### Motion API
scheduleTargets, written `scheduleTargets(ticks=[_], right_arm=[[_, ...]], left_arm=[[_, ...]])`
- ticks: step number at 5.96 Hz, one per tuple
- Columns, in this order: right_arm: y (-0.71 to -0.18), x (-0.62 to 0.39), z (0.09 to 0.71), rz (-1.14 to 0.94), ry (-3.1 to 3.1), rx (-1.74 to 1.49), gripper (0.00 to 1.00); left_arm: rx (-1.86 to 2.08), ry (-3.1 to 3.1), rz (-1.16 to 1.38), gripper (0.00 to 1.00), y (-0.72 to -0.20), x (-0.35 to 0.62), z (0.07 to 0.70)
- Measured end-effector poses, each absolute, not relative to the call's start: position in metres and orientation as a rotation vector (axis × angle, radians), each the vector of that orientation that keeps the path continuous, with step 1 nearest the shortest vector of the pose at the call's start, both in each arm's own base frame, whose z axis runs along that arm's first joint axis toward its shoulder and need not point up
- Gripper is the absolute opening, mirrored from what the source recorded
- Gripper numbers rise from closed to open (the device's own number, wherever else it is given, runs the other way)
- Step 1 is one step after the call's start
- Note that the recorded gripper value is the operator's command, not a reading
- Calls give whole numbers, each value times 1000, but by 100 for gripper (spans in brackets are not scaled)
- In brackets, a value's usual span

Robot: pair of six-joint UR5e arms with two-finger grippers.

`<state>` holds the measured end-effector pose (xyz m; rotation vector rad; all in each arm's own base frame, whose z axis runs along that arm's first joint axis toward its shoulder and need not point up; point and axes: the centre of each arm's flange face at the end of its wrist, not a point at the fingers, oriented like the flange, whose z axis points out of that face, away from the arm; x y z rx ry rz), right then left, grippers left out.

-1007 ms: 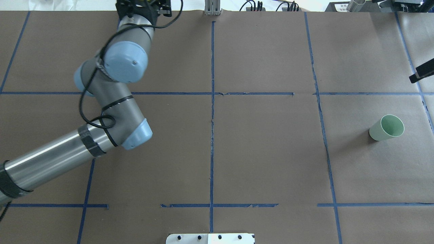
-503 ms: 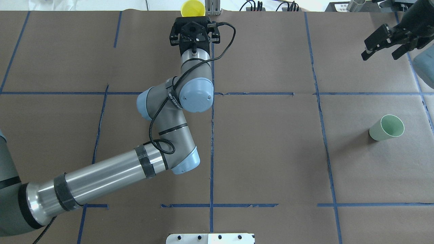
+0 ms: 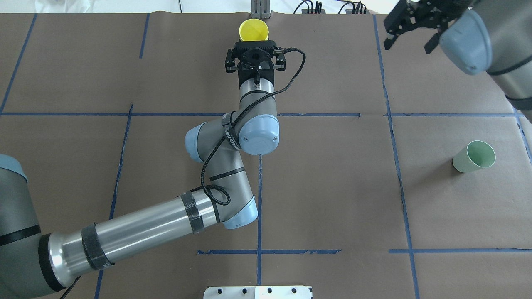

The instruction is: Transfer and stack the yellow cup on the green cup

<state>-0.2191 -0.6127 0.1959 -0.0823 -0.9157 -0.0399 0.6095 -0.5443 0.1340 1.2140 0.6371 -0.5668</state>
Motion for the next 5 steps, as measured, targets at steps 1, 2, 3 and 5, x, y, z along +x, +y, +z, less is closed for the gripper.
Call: scheduleTargets(ticks=[1, 2, 3, 5], right_arm=[[-640, -249, 155, -30, -903, -132, 100], [-668, -284, 113, -31, -886, -178, 100], [-688, -320, 75, -39, -863, -218, 100], [-689, -374, 47, -63, -817, -241, 99]], left_arm=[[1217, 636, -564, 44, -540, 614, 134], [1217, 637, -561, 44, -537, 616, 134], [1217, 637, -559, 44, -536, 617, 134], [1215, 638, -554, 44, -534, 618, 134]])
